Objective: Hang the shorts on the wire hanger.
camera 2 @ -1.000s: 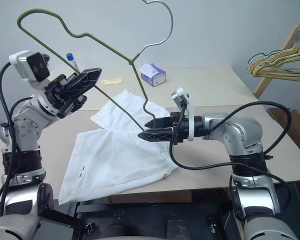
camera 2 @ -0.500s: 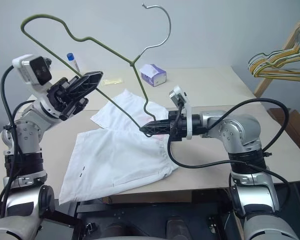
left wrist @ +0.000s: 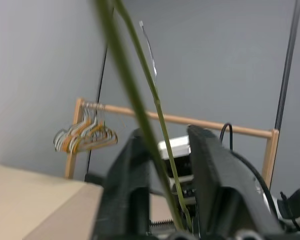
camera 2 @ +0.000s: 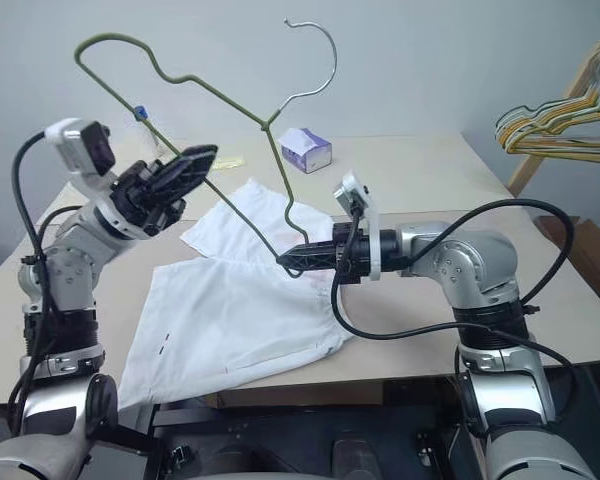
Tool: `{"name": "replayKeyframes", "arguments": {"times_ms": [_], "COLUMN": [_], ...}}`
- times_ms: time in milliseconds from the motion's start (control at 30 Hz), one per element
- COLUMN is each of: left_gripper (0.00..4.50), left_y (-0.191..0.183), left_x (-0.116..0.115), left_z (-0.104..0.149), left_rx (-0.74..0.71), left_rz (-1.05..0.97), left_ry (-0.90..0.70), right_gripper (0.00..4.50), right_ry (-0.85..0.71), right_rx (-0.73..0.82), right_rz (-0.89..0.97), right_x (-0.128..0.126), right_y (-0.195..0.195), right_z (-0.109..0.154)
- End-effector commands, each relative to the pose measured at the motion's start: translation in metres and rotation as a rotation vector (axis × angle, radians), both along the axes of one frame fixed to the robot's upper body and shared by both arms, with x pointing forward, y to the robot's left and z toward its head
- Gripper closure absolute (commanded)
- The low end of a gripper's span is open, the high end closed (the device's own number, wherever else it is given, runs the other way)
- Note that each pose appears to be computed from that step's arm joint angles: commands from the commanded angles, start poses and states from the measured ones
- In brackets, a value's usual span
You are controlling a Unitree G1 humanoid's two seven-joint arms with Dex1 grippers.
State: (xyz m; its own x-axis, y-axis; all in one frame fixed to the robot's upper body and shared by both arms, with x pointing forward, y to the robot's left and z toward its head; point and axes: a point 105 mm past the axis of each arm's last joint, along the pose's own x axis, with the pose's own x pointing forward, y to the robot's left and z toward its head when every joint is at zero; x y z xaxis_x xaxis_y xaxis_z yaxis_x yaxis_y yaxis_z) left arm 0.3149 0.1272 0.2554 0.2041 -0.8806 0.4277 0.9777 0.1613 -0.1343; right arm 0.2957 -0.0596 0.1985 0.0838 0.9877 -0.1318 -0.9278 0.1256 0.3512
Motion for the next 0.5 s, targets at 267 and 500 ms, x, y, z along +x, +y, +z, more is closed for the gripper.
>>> {"name": "replayKeyframes", "arguments": {"times_ms": [267, 500], "left_gripper": [0.02, 0.02], "left_y": [0.012, 0.016], "left_x": [0.006, -0.015], "left_z": [-0.055, -0.095], "left_rx": [0.353, 0.718], "left_rz": [0.14, 0.122], "left_ry": [0.063, -0.094], "right_gripper": [4.5, 4.5], "right_ry": [0.092, 0.405], "right_rx": [0.123, -0.073], "right_rz": [-0.176, -0.369], "right_x": [0.011, -0.01], "right_y": [-0.042, -0.104], "right_z": [0.018, -0.043]}}
